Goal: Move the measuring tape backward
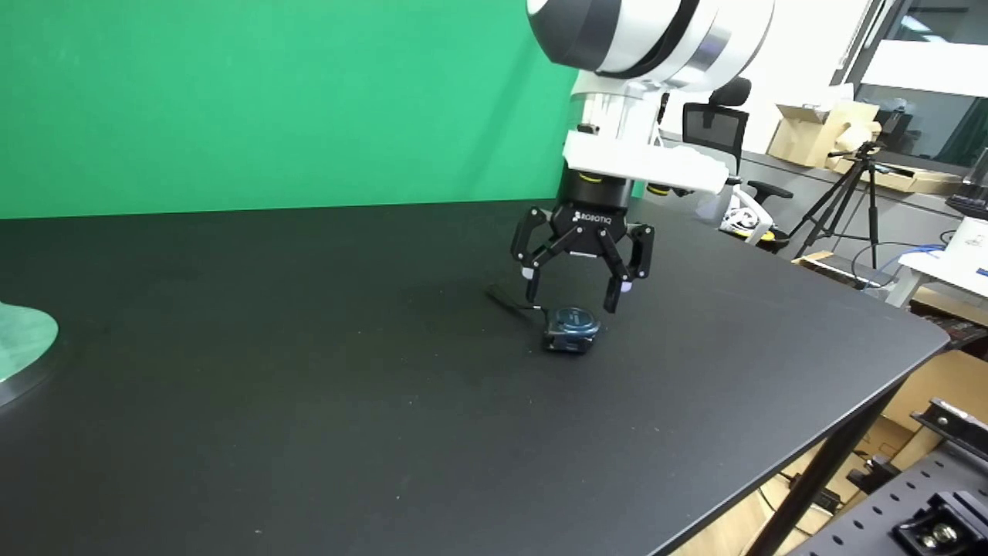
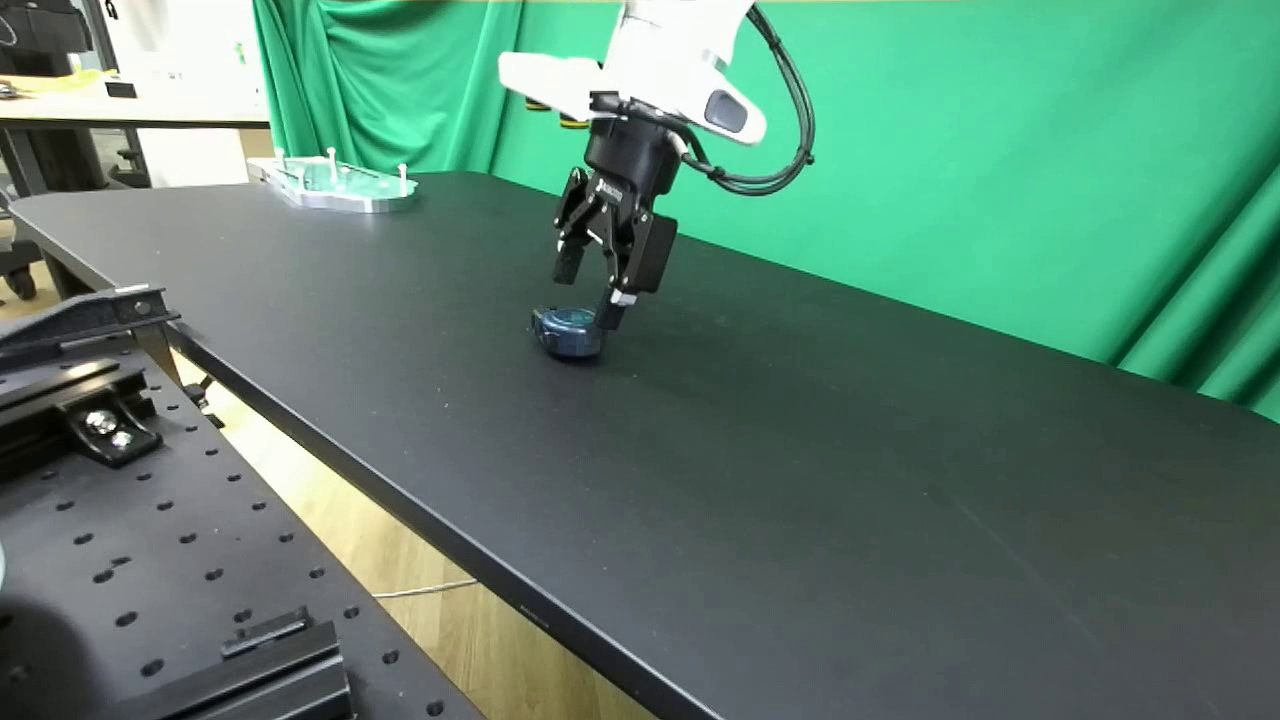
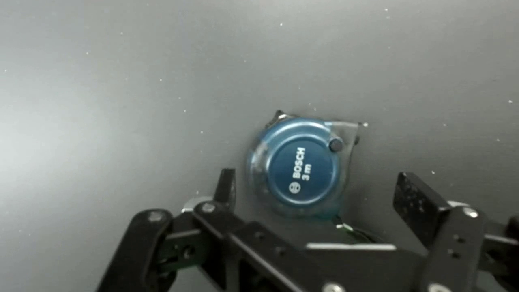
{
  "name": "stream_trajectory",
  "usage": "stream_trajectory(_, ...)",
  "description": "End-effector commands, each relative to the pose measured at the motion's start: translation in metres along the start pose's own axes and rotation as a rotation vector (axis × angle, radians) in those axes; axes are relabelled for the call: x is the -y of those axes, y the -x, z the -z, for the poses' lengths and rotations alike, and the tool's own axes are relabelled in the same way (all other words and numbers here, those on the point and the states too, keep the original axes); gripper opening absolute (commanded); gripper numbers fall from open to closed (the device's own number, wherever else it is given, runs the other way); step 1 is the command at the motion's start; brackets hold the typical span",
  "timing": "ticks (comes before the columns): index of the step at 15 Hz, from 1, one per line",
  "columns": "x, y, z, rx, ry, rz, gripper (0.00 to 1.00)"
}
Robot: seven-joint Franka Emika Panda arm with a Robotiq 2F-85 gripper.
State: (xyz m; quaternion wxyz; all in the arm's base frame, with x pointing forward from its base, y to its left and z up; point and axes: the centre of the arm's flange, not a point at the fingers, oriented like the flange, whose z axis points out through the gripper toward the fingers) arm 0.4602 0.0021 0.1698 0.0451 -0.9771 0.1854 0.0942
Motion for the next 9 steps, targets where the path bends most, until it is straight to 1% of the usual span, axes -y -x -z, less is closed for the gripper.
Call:
stream_trajectory(1,0.008,0.005,0.050,-0.062,0.008,-0.022,1.00)
stream_trajectory(4,0.010,0.005,0.077,-0.092,0.011,-0.003,1.00)
stream_trajectory(5,0.009,0.004,0.085,-0.085,0.008,-0.007,1.00)
stream_trajectory(6,0.007,0.003,0.089,-0.055,0.001,-0.021,1.00)
stream_trajectory(9,-0.005,0.000,0.093,0.027,-0.038,-0.008,1.00)
